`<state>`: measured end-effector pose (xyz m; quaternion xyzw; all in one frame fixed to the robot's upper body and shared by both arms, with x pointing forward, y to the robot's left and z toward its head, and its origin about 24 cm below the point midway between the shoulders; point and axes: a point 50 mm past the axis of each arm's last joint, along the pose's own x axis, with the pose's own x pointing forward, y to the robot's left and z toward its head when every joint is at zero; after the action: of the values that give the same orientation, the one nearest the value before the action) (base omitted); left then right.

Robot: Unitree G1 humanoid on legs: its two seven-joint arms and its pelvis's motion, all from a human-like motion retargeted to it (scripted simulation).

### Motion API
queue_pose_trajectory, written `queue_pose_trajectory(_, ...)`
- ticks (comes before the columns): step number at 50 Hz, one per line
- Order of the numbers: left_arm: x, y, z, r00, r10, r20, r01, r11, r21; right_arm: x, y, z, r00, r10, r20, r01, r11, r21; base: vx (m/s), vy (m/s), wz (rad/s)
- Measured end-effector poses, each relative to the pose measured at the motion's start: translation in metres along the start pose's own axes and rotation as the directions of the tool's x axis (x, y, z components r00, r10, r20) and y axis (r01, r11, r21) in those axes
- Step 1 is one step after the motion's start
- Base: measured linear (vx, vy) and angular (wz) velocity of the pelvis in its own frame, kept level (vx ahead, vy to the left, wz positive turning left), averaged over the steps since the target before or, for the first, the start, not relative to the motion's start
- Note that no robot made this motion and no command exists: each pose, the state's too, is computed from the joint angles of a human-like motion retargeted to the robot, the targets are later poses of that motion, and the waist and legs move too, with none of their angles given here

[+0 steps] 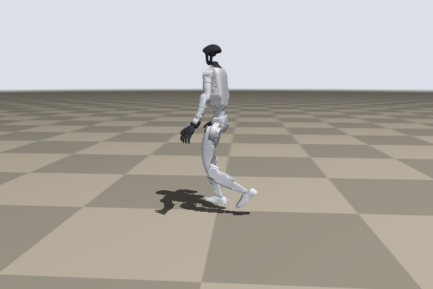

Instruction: Run

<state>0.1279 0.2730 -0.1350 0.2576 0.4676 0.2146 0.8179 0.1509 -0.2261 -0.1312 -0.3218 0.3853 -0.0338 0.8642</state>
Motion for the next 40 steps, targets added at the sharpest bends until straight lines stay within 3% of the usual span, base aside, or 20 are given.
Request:
queue_pose_trajectory(8,-0.014,-0.035,-0.010,0.986,-0.160,-0.038,0.164,0.978,0.129,-0.017,0.034,-0.032,0.972,0.167,-0.166,-0.167,0.986,0.015,-0.10,0.04,0.38)
queue_pose_trajectory(14,-0.017,-0.038,-0.006,0.988,-0.151,0.028,0.144,0.972,0.187,-0.039,0.065,-0.048,0.934,0.284,-0.217,-0.293,0.956,-0.011,-0.11,-0.01,0.22)
queue_pose_trajectory(20,-0.004,-0.006,0.006,0.991,-0.022,0.135,-0.006,0.979,0.204,-0.031,0.062,-0.022,0.963,0.263,-0.062,-0.266,0.963,-0.045,-0.22,0.01,-0.12)
queue_pose_trajectory(28,0.014,0.052,0.008,0.976,0.177,0.124,-0.197,0.965,0.173,-0.008,0.031,0.049,0.957,0.168,0.236,-0.159,0.986,-0.059,-0.43,0.07,-0.20)
queue_pose_trajectory(35,0.016,0.075,-0.019,0.981,0.195,-0.001,-0.189,0.948,0.255,0.000,0.009,0.067,0.938,0.180,0.297,-0.169,0.984,-0.060,-0.64,0.07,0.19)
queue_pose_trajectory(40,0.011,0.085,-0.046,0.980,0.177,-0.091,-0.146,0.952,0.270,-0.001,0.000,0.046,0.957,0.176,0.229,-0.183,0.983,0.007,-0.76,0.03,0.24)
